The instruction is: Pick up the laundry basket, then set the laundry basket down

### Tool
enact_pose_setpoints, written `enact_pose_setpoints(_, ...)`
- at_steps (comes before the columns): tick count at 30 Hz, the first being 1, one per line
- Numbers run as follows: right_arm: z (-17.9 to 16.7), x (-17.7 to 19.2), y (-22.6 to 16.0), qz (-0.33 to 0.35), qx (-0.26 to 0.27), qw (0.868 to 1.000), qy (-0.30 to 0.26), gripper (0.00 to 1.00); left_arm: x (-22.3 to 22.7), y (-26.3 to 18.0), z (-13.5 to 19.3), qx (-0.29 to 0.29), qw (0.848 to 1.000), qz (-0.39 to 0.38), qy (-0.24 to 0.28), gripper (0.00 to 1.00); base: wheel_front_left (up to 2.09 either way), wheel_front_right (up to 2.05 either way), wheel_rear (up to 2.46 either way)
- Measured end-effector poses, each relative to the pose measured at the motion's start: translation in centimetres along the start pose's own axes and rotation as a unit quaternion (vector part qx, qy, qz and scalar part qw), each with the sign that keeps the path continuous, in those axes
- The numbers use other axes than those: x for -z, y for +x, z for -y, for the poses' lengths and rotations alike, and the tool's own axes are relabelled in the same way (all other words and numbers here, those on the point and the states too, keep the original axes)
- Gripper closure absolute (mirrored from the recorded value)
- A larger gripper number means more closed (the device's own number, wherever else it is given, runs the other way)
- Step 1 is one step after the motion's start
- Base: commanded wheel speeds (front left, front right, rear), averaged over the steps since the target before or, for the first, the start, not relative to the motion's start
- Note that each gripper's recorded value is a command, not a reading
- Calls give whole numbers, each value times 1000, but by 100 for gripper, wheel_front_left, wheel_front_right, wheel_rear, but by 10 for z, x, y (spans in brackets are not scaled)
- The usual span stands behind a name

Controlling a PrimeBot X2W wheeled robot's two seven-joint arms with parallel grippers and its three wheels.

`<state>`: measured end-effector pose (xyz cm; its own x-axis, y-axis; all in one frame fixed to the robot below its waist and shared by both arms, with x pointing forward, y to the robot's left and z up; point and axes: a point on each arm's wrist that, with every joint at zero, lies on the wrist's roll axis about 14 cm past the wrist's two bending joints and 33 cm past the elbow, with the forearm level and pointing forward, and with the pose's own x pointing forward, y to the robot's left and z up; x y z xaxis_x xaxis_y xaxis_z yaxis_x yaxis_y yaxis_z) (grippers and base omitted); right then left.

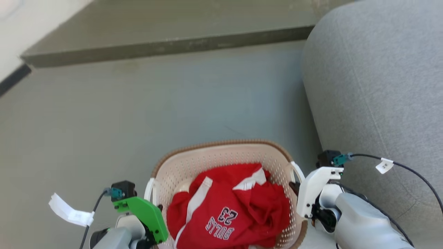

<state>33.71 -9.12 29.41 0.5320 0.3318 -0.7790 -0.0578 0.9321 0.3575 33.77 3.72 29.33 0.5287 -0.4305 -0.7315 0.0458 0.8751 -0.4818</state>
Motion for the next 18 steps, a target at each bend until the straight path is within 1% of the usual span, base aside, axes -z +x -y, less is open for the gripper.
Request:
enact_pose_setpoints(9, -5, -8, -18, 18, -2, 1000, -8, 100, -9, -14, 15, 13, 1000, 18, 18, 100, 0, 0, 0)
enact_pose_setpoints(18, -3, -9, -23, 18, 0, 1000, -6, 100, -9, -16, 20, 13, 999, 15, 26, 100, 0, 0, 0)
